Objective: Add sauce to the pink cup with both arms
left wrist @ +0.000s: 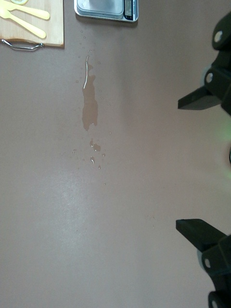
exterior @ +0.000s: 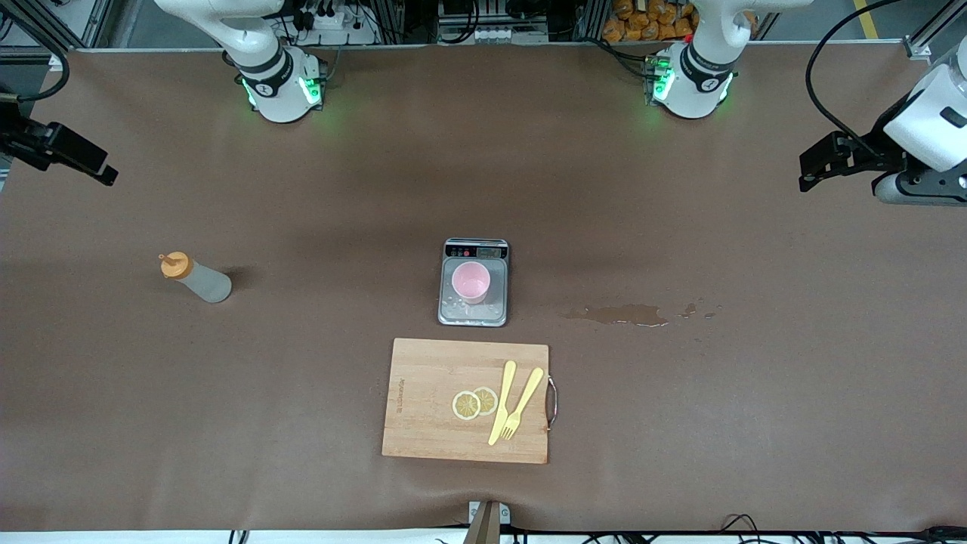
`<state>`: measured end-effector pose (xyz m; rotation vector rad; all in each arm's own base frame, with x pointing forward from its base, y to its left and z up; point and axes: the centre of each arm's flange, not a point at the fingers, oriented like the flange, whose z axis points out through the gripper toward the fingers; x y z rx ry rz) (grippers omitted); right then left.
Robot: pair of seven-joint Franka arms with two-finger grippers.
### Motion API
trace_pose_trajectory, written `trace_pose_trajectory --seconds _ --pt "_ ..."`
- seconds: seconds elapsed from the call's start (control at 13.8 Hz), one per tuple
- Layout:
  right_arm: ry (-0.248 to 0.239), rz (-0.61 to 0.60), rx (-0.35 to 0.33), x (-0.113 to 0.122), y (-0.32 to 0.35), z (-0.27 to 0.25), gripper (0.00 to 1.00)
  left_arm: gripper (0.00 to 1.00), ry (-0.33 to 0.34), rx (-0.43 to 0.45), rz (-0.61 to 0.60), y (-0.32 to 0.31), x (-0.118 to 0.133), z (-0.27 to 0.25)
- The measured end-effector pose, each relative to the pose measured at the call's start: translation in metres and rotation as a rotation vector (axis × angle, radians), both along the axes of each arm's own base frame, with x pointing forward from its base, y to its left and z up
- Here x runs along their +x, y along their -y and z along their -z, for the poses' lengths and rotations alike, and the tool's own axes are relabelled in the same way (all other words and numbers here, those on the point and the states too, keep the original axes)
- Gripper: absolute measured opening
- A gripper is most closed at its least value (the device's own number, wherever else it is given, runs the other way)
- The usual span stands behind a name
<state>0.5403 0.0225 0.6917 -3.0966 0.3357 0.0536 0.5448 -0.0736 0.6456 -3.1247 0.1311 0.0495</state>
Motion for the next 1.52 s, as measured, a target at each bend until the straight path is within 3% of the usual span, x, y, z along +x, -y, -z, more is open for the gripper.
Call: trace_pose_trajectory --seconds 0.65,1.09,1.52 --pt "0.048 -0.026 -0.007 0.006 0.000 -0.003 1.00 1.00 -0.001 0.000 0.000 0.000 0.000 0.000" --pt "-0.015 -0.020 -0.026 0.023 0.004 0.033 1.00 1.00 -0.003 0.000 0.000 0.000 0.001 0.002" --pt "-0.069 -0.012 -0.027 0.024 0.009 0.055 1.00 1.00 -0.004 0.000 0.001 0.001 0.001 0.002"
